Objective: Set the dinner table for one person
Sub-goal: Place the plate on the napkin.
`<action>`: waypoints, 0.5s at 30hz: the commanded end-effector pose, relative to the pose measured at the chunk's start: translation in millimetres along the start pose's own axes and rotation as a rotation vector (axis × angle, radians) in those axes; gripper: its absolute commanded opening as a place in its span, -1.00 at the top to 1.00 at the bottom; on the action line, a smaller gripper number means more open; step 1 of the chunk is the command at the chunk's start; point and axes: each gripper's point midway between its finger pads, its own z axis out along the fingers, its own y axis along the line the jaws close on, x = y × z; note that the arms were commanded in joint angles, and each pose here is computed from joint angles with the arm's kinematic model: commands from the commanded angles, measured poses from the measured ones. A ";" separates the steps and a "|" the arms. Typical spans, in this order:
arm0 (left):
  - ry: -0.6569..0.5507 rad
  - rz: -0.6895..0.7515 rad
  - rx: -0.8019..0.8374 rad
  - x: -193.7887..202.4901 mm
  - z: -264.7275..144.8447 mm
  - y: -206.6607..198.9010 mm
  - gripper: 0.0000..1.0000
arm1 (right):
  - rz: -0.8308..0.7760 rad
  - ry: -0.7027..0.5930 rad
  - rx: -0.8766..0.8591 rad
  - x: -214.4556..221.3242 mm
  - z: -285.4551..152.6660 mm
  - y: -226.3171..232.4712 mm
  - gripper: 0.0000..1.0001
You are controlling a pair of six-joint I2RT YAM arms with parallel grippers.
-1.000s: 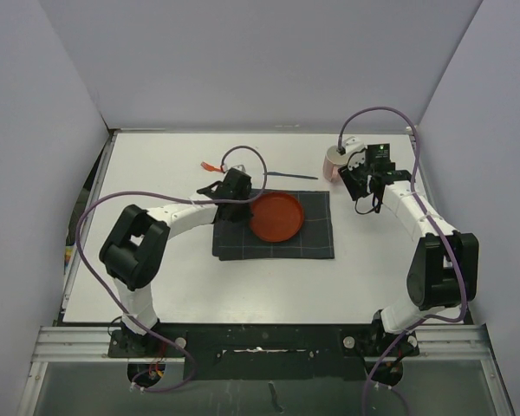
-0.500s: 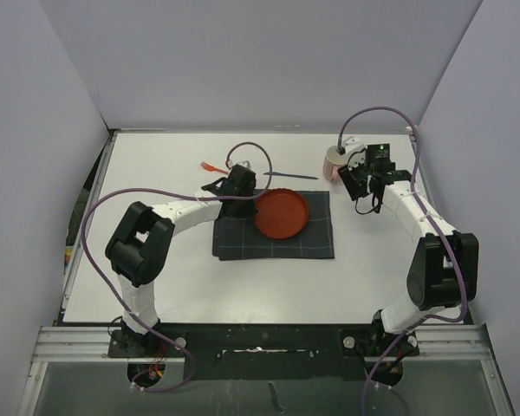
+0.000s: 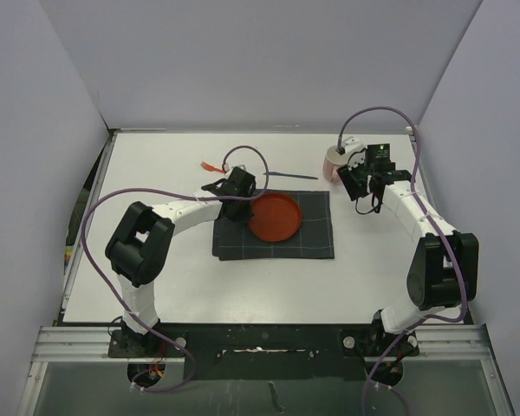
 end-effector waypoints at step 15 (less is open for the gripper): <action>-0.014 -0.049 -0.041 -12.7 4.0 -2.2 1.00 | 0.010 -0.063 0.015 -12.4 -8.4 -4.7 0.13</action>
